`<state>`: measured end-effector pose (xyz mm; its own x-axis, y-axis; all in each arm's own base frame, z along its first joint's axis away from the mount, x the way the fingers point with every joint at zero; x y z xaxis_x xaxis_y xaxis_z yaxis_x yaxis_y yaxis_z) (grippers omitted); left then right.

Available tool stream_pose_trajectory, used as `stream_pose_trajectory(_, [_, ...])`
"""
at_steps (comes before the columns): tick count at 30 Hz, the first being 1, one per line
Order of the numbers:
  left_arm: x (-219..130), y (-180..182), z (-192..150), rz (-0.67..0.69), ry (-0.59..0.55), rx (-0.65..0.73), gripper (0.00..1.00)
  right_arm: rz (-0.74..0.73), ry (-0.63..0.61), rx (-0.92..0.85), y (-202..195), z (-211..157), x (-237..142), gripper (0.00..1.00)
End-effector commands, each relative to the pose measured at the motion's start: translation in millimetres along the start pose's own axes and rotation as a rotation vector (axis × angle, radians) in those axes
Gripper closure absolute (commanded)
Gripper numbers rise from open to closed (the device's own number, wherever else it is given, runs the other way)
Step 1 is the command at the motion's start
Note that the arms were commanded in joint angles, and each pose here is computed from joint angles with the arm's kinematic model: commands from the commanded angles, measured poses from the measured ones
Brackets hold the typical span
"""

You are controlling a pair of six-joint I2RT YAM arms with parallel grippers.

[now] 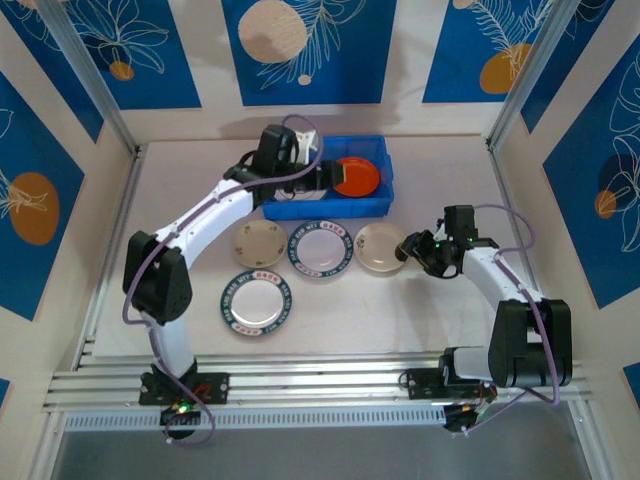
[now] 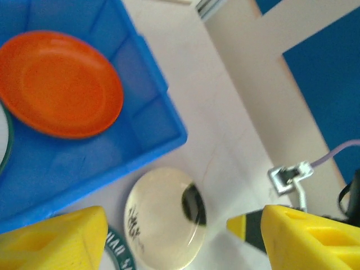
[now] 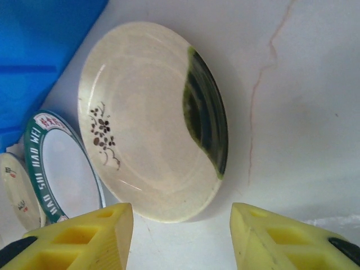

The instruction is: Place the plates into the plastic bin on the countertop

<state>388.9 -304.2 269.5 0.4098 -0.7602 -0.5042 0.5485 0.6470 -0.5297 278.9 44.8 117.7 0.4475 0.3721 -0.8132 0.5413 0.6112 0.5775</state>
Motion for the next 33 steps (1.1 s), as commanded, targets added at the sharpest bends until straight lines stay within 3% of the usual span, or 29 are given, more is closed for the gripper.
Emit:
stream_pose_trajectory(1, [-27.8,-7.9,-24.1,0.011,0.026,0.037,0.23,-0.023,0.004,0.035,-9.1,-4.1,-0.4,0.49])
stream_pose_trajectory(4, [-39.3,-7.3,-46.1,-0.004,0.029,0.014,0.22,-0.029,0.009,0.042,-11.3,-4.1,3.2,0.52])
stream_pose_trajectory(6, [-40.2,-6.7,-62.3,-0.022,0.04,-0.007,0.23,-0.028,0.016,0.04,-11.4,-3.3,6.4,0.59])
stream_pose_trajectory(12, [-29.4,-7.5,-88.4,-0.058,0.096,-0.03,0.26,-0.044,0.029,0.034,-11.5,1.5,17.9,0.61])
stream_pose_trajectory(33, [1.9,5.0,-96.6,-0.107,0.091,-0.1,0.31,-0.054,0.08,0.036,-4.8,5.6,52.6,0.71])
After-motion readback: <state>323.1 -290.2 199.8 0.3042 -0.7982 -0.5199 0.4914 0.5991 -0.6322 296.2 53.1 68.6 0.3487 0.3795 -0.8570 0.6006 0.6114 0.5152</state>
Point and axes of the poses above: each hand's point on the last joint's axis, 136 mm out from that joint toward the fingers, its own x axis out along the fingers, its own y axis along the line the jaws close on, z = x × y, the point moved 5 cm from there along -x, back along the fingers, and after that the axes turned 8 degrees about x, right-handed, at the moved point
